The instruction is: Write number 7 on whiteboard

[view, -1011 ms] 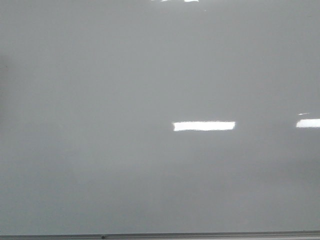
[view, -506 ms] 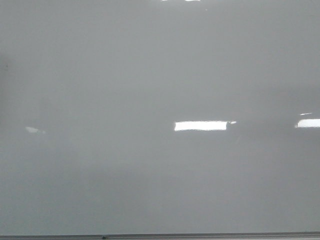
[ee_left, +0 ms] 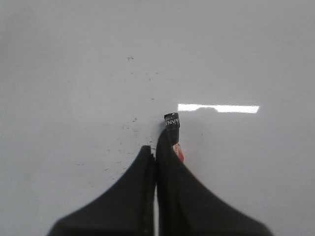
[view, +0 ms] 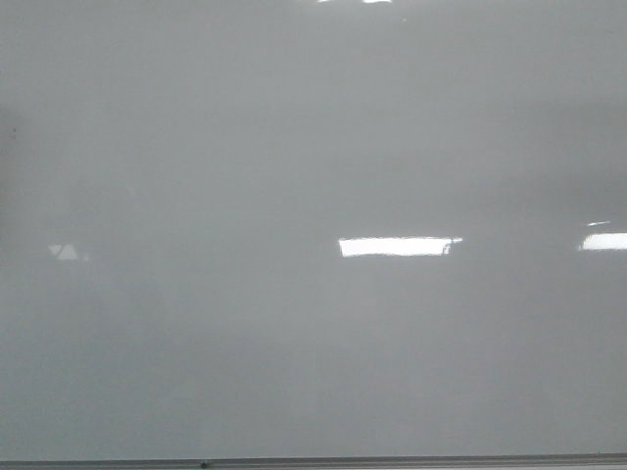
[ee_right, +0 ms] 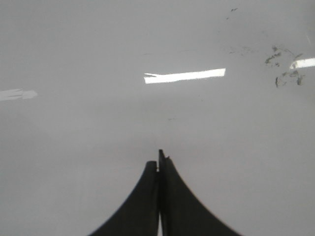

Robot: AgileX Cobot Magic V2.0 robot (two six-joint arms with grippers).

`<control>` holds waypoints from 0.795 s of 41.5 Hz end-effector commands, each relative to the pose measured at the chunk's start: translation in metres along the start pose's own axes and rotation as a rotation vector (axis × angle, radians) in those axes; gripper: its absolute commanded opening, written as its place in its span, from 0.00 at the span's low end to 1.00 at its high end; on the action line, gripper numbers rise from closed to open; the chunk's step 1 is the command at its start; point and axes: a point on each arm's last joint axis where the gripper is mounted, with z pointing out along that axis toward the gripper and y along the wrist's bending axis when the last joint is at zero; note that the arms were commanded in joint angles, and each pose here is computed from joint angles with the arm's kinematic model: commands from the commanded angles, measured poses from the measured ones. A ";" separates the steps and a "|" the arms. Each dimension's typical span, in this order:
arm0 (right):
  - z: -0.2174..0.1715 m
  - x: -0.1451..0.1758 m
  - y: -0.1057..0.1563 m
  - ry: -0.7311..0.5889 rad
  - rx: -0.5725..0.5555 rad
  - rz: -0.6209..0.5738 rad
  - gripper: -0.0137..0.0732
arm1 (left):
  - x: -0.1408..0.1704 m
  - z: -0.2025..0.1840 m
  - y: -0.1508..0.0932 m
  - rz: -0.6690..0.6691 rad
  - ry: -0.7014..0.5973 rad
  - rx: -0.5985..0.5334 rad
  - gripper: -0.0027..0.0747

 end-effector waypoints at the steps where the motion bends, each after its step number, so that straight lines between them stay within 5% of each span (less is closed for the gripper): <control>1: -0.002 -0.016 0.002 -0.085 -0.007 -0.009 0.08 | -0.019 -0.001 0.000 -0.006 -0.107 -0.003 0.24; 8: -0.002 -0.016 0.002 -0.084 -0.007 -0.009 0.11 | -0.018 -0.001 0.000 -0.006 -0.096 -0.002 0.67; 12: -0.002 -0.016 0.002 -0.084 -0.007 -0.009 0.32 | -0.018 -0.001 0.000 -0.006 -0.096 -0.002 0.87; 17: -0.002 -0.016 0.002 -0.084 -0.007 -0.009 0.67 | -0.017 -0.001 0.000 -0.006 -0.093 -0.003 0.90; 22: -0.002 -0.016 0.002 -0.084 -0.007 -0.009 0.87 | -0.016 0.000 0.000 -0.011 -0.089 -0.001 0.90; 33: -0.002 -0.016 0.002 -0.084 -0.007 -0.009 0.89 | -0.005 0.029 0.001 -0.011 0.076 -0.005 0.90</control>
